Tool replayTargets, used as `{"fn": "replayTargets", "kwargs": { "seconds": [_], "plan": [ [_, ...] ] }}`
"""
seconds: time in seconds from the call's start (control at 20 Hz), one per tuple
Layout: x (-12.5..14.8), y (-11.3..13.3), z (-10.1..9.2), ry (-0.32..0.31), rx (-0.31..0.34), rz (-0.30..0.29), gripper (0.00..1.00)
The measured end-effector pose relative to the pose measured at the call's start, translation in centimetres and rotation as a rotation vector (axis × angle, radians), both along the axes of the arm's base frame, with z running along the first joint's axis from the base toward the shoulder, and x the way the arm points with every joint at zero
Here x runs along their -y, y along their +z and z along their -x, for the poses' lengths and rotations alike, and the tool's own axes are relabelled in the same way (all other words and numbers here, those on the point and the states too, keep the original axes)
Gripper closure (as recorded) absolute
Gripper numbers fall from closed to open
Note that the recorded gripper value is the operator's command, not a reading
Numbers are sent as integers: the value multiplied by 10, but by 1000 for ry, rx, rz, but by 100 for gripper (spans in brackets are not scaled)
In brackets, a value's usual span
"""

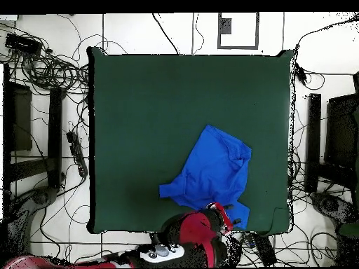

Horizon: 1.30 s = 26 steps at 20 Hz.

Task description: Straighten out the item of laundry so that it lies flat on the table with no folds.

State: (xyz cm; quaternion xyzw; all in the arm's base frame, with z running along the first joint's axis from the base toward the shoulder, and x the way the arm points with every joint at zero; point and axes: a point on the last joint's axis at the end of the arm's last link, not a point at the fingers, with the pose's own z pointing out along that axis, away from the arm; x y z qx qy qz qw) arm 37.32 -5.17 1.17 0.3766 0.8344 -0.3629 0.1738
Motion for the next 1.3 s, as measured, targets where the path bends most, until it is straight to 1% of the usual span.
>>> {"fn": "replayTargets", "kwargs": {
  "seconds": [0.1,0.2,0.25,0.4,0.45,0.5,0.6,0.75,0.9,0.95,1.1,1.3],
  "plan": [
    [-1,7,-7,-3,17,-34,0],
    [-3,14,-14,7,35,-51,0],
    [-8,23,-25,24,61,-67,0],
    [-13,30,-34,43,80,-81,0],
    [-15,33,-40,55,91,-90,0],
    [-19,38,-49,75,108,-104,0],
    [-24,41,-58,94,121,-118,0],
    [-30,47,-78,134,150,-150,0],
    [-34,50,-100,175,175,-180,0],
    [-36,50,-113,197,188,-199,0],
    [-37,49,-136,232,210,-229,0],
    [-37,44,-159,267,230,-254,0]
  ]
}}
